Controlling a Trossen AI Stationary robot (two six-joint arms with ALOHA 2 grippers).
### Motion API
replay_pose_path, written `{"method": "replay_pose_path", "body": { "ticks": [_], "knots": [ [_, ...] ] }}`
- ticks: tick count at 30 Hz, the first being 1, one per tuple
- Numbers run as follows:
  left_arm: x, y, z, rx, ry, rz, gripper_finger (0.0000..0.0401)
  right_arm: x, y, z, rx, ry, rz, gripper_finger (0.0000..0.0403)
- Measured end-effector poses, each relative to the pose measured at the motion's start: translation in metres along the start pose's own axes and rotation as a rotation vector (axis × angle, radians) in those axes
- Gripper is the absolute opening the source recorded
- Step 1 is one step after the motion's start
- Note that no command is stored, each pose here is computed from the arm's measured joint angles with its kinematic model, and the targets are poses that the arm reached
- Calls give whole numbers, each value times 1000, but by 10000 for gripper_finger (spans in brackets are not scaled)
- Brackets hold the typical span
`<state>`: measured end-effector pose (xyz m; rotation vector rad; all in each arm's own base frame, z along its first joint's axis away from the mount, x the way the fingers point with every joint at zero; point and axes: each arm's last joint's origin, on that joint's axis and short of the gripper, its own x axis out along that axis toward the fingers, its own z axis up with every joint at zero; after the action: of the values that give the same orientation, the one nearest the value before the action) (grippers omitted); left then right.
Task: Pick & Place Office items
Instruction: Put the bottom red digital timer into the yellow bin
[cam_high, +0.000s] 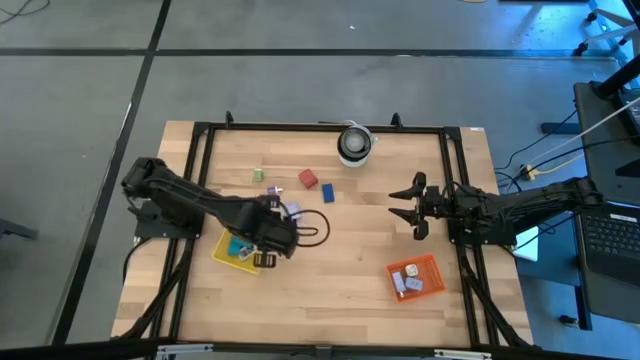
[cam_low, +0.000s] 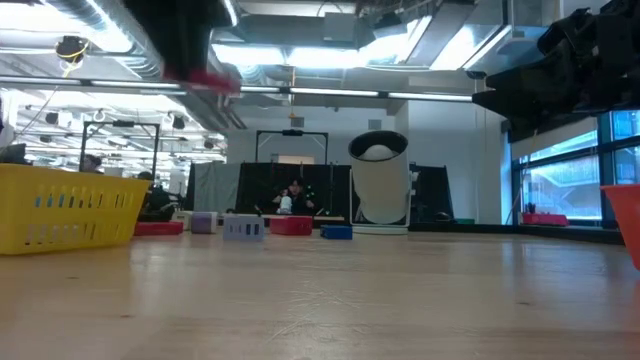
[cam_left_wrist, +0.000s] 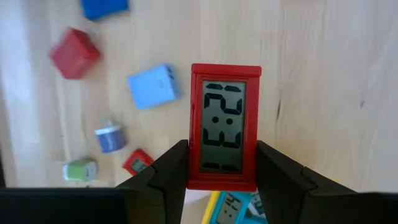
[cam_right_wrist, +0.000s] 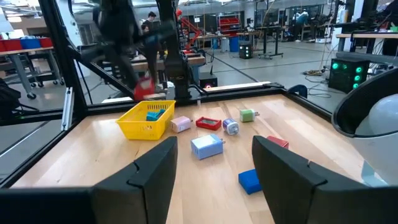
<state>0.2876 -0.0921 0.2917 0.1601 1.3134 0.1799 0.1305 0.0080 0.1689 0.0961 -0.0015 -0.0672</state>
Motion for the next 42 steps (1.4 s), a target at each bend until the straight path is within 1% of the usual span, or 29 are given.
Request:
{"method": "replay_pose_path", "body": {
  "ticks": [5, 7, 9, 14, 19, 25, 29, 35, 39, 42],
  "knots": [
    [-34, 14, -20, -100, -212, 11, 153, 0, 0, 0, 0, 0, 0, 210],
    [-39, 19, -31, -142, -277, 4, 151, 0, 0, 0, 0, 0, 0, 210],
    [-37, 23, -45, -185, -300, -4, 151, 0, 0, 0, 0, 0, 0, 210],
    [-12, 26, -78, -259, -250, -21, 154, 0, 0, 0, 0, 0, 0, 210],
    [8, 22, -100, -294, -246, -96, 153, 0, 0, 0, 0, 0, 0, 210],
    [21, 14, -125, -351, -197, -139, 153, 0, 0, 0, 23, 0, 1, 210],
    [26, 7, -136, -381, -164, -167, 157, 0, 0, 0, 45, 1, 0, 210],
    [35, -4, -148, -393, -114, -191, 151, 0, 0, 0, 52, 2, 0, 210],
    [37, -9, -153, -408, -93, -210, 158, 0, 0, 0, 52, 2, 0, 210],
    [39, -13, -155, -401, -89, -204, 156, 0, 0, 0, 52, 2, 0, 210]
  ]
}}
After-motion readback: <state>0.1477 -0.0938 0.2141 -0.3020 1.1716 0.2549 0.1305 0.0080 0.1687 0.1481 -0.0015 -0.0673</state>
